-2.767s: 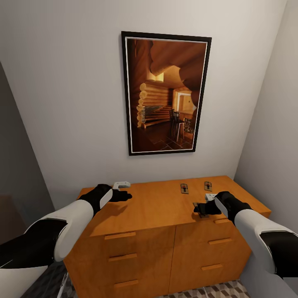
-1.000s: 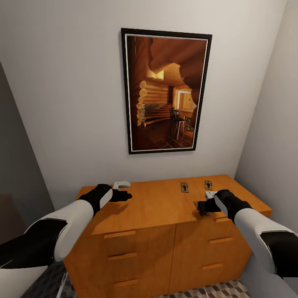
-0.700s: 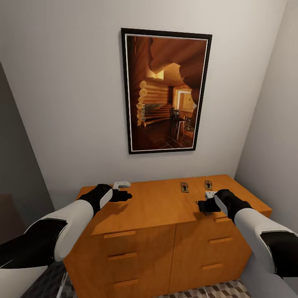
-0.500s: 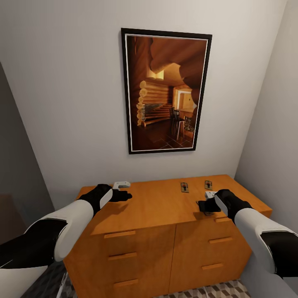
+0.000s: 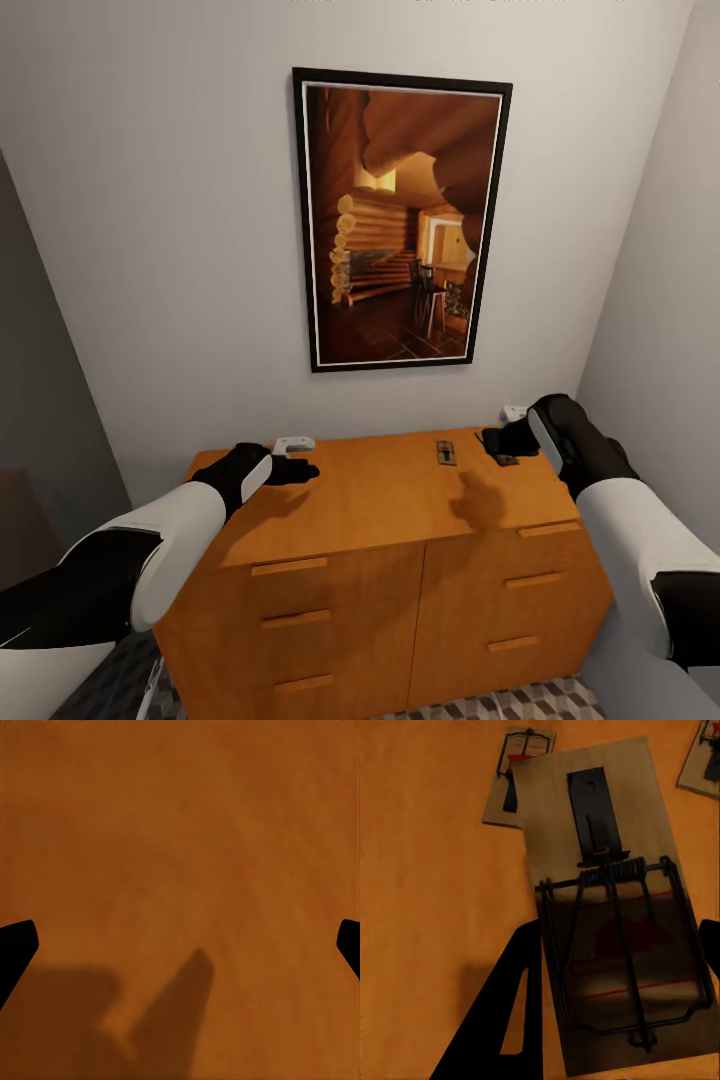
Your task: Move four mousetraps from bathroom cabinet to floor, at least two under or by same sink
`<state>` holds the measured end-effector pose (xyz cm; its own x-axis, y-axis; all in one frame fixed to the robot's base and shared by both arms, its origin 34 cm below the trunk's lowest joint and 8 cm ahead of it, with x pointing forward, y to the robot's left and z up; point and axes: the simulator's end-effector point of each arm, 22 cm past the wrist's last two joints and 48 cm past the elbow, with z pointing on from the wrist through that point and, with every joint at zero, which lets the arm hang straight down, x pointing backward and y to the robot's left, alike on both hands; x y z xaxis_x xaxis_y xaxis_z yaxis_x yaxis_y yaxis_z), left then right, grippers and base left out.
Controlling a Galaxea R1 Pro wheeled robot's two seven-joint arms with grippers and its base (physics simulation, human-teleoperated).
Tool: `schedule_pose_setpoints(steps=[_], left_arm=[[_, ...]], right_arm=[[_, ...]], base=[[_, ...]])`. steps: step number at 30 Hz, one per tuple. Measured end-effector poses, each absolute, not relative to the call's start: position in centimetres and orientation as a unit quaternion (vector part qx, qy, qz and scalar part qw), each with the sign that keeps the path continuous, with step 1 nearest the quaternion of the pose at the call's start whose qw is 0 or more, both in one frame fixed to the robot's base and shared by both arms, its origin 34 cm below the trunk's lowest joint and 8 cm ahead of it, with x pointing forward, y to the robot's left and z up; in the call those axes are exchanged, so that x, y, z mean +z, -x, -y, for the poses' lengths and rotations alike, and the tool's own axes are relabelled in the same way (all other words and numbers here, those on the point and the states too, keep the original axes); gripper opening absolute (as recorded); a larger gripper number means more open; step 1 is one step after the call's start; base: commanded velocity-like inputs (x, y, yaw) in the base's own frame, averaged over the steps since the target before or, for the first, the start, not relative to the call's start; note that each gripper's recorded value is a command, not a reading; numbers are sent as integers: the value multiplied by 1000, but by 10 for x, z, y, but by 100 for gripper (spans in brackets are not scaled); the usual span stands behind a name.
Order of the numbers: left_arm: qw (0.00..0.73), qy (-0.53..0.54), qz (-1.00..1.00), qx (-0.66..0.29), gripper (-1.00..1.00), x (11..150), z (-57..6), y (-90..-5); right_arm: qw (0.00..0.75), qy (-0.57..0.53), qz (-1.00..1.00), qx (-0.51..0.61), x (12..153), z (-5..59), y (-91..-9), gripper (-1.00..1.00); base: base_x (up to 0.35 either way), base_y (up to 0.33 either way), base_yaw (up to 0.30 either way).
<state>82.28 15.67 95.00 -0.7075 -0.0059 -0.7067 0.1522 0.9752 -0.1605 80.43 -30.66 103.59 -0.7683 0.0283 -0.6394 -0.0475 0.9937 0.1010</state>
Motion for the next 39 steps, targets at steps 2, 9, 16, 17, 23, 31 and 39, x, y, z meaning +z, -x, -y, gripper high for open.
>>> schedule_pose_setpoints(steps=[2, 9, 16, 17, 23, 31, 39], left_arm=[[380, -40, -918, -104, 100, 950, -157, -823], [380, -40, -918, -104, 100, 950, -157, -823], [379, -40, -918, -104, 100, 949, -157, -822], [379, -40, -919, -104, 100, 949, -157, -822], [379, -40, -919, -104, 100, 949, -157, -822], [377, -38, -920, -104, 100, 947, -157, -821], [377, -38, -920, -104, 100, 947, -158, -821]], right_arm=[[342, 5, -938, 57, 1037, 307, -805, -100], [344, 4, -937, 59, 1039, 307, -805, -100], [344, 4, -937, 59, 1039, 306, -805, -100], [344, 4, -937, 59, 1039, 307, -805, -100], [343, 3, -937, 58, 1038, 307, -805, -100], [340, 3, -939, 58, 1035, 308, -804, -100], [339, 2, -939, 58, 1035, 308, -804, -100]], base=[[0, 0, 0], [0, 0, 0], [0, 0, 0], [0, 0, 0], [0, 0, 0], [0, 0, 0], [0, 0, 0]])
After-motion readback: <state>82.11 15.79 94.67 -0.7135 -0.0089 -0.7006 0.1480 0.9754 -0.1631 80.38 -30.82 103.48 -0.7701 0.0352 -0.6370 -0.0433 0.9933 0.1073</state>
